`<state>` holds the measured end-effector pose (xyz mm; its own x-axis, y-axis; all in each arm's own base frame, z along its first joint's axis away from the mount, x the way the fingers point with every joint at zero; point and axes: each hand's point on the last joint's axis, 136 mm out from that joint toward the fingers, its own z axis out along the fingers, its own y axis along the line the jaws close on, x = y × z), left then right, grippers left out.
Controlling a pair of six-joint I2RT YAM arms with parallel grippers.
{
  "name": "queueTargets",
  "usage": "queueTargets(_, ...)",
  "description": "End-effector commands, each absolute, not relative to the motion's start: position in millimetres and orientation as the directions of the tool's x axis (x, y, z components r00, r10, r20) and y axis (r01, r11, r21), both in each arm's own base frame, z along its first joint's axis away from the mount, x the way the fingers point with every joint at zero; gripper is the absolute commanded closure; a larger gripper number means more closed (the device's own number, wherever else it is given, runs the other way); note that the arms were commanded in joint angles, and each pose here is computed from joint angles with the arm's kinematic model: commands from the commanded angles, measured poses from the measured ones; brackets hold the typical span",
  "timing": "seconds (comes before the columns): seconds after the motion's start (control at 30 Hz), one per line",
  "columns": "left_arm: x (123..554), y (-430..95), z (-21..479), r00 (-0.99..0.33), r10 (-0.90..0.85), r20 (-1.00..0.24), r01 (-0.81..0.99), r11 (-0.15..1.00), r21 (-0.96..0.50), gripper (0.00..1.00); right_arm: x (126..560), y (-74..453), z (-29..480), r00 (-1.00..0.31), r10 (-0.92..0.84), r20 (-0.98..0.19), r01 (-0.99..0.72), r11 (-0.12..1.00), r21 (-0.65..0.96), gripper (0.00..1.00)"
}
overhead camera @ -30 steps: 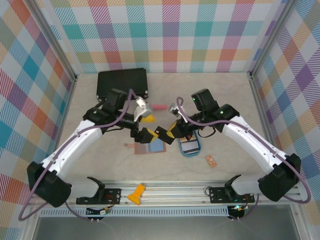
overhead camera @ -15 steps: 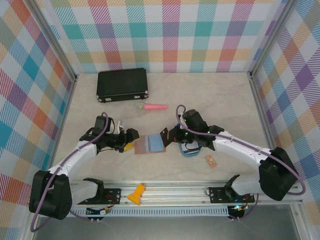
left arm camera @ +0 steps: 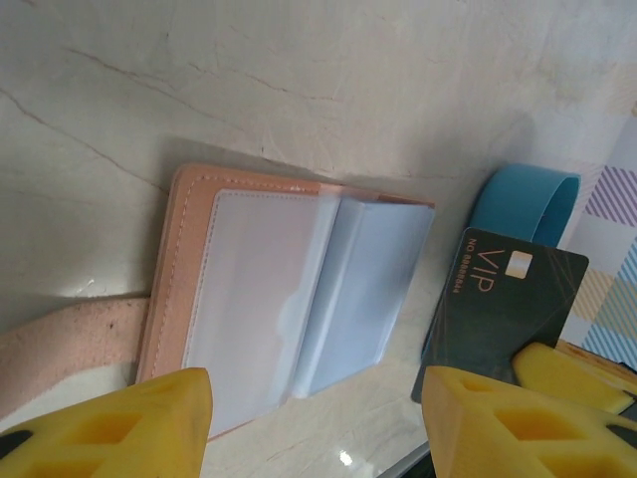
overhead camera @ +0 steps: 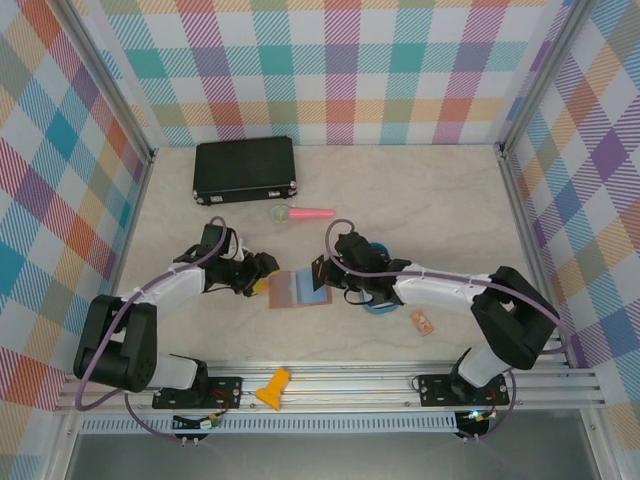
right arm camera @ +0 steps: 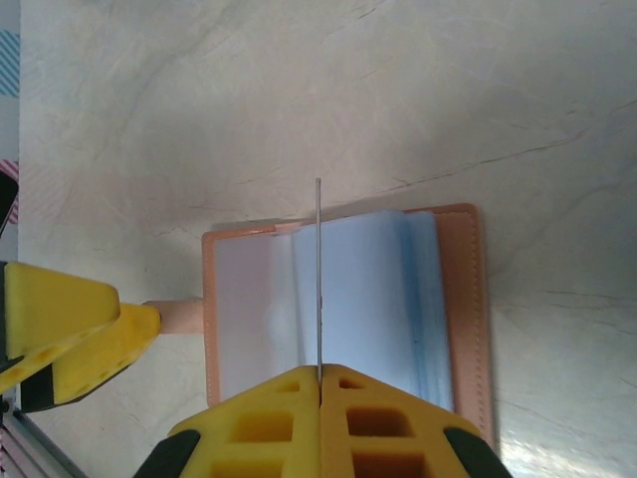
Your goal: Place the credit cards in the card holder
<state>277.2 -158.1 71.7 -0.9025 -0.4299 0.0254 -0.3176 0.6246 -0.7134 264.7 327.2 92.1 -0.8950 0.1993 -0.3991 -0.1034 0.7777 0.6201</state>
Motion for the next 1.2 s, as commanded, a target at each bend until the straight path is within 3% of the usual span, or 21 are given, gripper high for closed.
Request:
queueTargets(0.0, 289, -153, 70, -0.899, -0.437, -0.007, -0.306, 0.64, -0.705, 0.42, 276, 350, 106, -0.867, 0.211, -0.452, -0.158, 0.742, 0.651, 1.0)
queueTargets(0.57, 289, -160, 45, -0.914, -0.404, 0.022, -0.291, 0.619, -0.73, 0.5, 260, 374, 74, -0.847, 0.151, -0.509, -0.222, 0.771, 0.597, 1.0)
queueTargets(1.17, 281, -158, 31, -0.916, -0.397, 0.062, -0.321, 0.632, -0.706, 0.51, 251, 369, 44, -0.887, 0.181, -0.425, -0.127, 0.788, 0.602, 1.0)
